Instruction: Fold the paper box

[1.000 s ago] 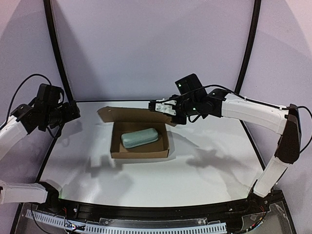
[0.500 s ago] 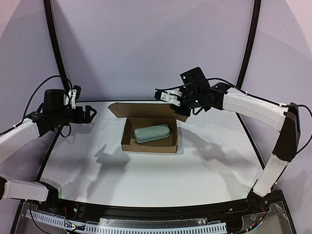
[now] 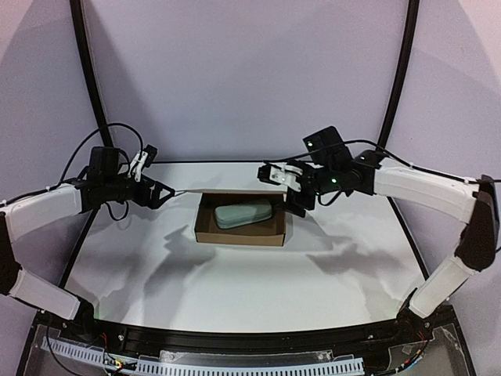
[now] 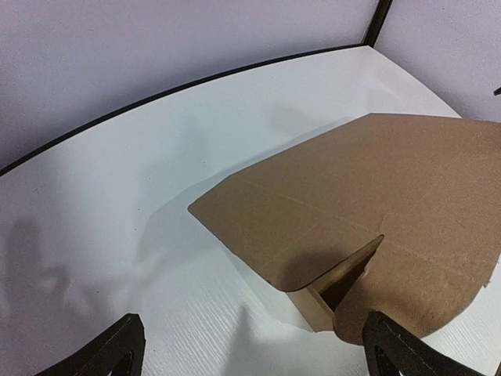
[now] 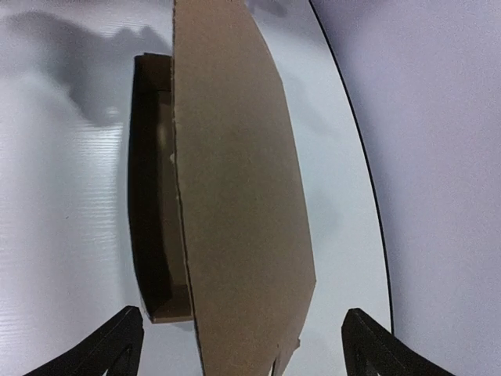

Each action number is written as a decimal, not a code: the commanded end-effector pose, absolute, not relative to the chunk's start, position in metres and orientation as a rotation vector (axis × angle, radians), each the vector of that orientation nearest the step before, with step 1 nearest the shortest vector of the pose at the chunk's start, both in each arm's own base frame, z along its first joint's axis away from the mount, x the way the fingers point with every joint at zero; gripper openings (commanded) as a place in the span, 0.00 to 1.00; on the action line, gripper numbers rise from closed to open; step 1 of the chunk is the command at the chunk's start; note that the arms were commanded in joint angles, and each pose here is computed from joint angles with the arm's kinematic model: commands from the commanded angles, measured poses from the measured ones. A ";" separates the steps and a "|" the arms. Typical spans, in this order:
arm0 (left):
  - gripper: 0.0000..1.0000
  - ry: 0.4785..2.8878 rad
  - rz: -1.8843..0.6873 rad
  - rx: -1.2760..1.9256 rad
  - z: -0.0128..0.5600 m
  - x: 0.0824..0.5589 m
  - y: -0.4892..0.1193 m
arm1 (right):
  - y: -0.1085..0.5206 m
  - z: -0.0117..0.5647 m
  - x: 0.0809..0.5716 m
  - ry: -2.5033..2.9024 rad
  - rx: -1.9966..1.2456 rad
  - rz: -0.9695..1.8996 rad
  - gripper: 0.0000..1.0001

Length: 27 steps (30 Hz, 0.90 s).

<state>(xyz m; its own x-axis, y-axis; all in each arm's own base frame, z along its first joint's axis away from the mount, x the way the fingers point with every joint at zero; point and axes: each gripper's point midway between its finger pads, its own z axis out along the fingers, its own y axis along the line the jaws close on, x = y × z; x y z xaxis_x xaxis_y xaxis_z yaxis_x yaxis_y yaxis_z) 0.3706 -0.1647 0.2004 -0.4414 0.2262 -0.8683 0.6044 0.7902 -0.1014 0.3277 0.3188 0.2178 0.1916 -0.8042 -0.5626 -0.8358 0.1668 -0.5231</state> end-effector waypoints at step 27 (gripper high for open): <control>0.99 2.134 -0.297 0.282 0.182 0.341 -0.108 | 0.269 0.172 0.396 1.549 -1.308 0.211 0.72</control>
<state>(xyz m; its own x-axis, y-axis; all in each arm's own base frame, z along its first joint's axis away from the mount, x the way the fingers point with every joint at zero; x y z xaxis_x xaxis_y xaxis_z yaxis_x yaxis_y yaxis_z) 0.3500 -0.1124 0.1903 -0.5051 0.0984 -0.8575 0.3336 0.9385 -0.0888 0.3774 0.2507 0.1458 0.0624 -0.6735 -0.7366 -0.8114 0.3955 -0.4304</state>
